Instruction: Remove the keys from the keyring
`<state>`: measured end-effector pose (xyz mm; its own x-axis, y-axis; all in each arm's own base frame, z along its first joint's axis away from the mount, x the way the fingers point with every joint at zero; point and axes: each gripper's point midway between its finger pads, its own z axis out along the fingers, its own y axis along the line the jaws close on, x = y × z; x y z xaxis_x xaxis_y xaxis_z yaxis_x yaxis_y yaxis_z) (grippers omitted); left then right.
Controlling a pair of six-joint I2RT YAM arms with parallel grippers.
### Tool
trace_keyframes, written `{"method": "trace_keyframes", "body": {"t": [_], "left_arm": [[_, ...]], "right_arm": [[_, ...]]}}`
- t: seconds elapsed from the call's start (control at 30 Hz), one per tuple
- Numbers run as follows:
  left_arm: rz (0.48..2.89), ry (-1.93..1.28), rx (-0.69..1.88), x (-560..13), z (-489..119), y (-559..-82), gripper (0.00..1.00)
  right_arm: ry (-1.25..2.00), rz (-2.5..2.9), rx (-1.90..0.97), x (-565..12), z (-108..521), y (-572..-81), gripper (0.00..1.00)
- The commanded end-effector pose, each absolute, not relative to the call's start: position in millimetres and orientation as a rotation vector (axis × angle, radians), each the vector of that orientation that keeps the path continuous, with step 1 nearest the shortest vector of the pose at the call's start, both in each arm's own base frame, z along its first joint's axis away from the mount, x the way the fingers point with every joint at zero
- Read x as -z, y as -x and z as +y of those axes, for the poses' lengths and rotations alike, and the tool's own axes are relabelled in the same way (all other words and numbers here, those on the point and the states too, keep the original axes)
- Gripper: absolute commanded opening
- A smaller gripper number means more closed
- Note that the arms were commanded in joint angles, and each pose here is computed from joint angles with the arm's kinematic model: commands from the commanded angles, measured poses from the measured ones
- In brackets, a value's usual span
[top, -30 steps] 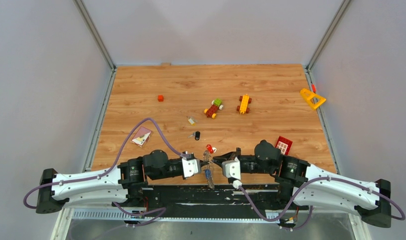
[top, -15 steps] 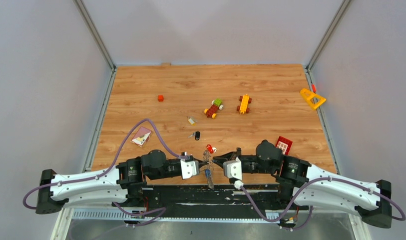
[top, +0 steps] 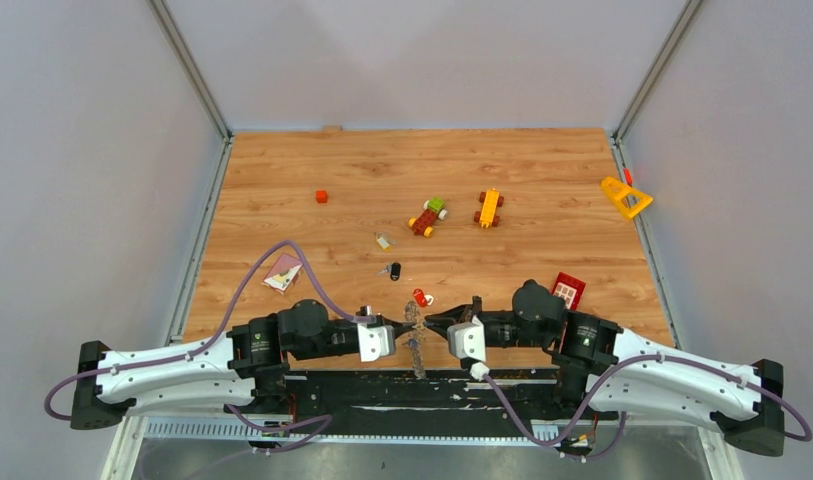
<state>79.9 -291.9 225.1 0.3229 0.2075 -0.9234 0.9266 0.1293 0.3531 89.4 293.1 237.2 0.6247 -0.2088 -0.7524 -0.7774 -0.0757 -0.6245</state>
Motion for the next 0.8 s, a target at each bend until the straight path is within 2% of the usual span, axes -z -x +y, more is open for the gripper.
{"method": "trace_keyframes", "body": {"t": [0.0, 0.77], "left_arm": [[1.07, -1.342, 0.743, -256, -294, -78, 0.0], [1.088, -1.39, 0.731, -246, -299, -78, 0.0]], "right_arm": [[1.573, 0.763, -0.585, -263, 300, -87, 0.0], [1.572, 0.763, -0.55, -269, 308, -95, 0.0]]}}
